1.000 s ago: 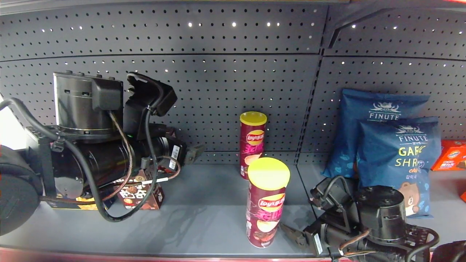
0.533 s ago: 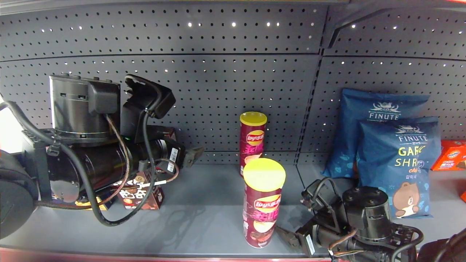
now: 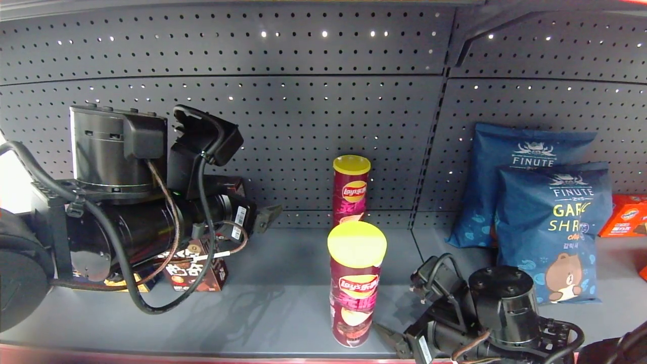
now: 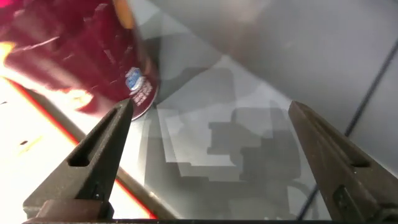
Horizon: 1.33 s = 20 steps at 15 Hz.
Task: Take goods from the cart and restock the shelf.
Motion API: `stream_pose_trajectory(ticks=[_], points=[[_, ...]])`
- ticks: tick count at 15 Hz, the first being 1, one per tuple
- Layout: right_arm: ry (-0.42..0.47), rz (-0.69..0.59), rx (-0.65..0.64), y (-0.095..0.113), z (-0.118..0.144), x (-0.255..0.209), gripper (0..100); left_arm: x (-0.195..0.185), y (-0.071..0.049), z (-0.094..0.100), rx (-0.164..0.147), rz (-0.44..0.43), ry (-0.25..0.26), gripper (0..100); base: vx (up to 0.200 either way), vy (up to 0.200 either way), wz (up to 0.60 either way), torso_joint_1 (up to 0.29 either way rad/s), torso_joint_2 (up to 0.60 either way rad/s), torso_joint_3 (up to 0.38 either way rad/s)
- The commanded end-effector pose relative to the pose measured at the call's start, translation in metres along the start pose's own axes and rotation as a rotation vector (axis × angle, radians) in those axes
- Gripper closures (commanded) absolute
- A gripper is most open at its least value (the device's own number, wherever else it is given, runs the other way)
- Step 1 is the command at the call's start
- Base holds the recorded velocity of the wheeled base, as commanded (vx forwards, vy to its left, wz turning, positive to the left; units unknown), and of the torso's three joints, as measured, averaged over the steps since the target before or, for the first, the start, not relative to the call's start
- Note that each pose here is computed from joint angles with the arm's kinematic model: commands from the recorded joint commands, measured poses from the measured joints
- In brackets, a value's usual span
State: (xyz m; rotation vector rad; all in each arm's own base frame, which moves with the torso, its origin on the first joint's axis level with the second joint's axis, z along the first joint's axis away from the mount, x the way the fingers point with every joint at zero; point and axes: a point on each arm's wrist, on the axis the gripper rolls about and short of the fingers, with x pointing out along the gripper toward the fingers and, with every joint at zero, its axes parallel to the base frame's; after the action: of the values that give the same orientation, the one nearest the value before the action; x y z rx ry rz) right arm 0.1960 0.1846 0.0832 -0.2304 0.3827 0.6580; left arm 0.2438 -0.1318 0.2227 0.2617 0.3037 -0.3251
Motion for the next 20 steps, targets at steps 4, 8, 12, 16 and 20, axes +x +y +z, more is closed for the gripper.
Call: stream_pose_trajectory(ticks=[4, 8, 12, 16, 20], points=[[-0.007, -0.004, 0.003, -0.001, 0.000, -0.008, 0, -0.001, -0.006, -0.005, 0.011, -0.020, 0.015, 0, 0.000, 0.000, 0.00, 0.000, 0.00, 0.000], [0.005, -0.041, 0.020, -0.013, -0.005, -0.017, 0, -0.009, -0.013, -0.008, 0.025, -0.049, 0.014, 0, 0.000, 0.000, 0.00, 0.000, 0.00, 0.000], [0.009, -0.078, 0.038, -0.024, -0.007, -0.019, 0, -0.037, -0.023, -0.033, 0.103, -0.110, 0.053, 0, 0.000, 0.000, 0.00, 0.000, 0.00, 0.000], [0.011, -0.080, 0.041, -0.025, -0.007, -0.020, 0, -0.054, -0.029, -0.057, 0.176, -0.151, 0.088, 0, 0.000, 0.000, 0.00, 0.000, 0.00, 0.000], [-0.002, -0.077, 0.041, -0.025, -0.004, -0.017, 0, -0.052, -0.035, -0.058, 0.187, -0.176, 0.091, 0, 0.000, 0.000, 0.00, 0.000, 0.00, 0.000]])
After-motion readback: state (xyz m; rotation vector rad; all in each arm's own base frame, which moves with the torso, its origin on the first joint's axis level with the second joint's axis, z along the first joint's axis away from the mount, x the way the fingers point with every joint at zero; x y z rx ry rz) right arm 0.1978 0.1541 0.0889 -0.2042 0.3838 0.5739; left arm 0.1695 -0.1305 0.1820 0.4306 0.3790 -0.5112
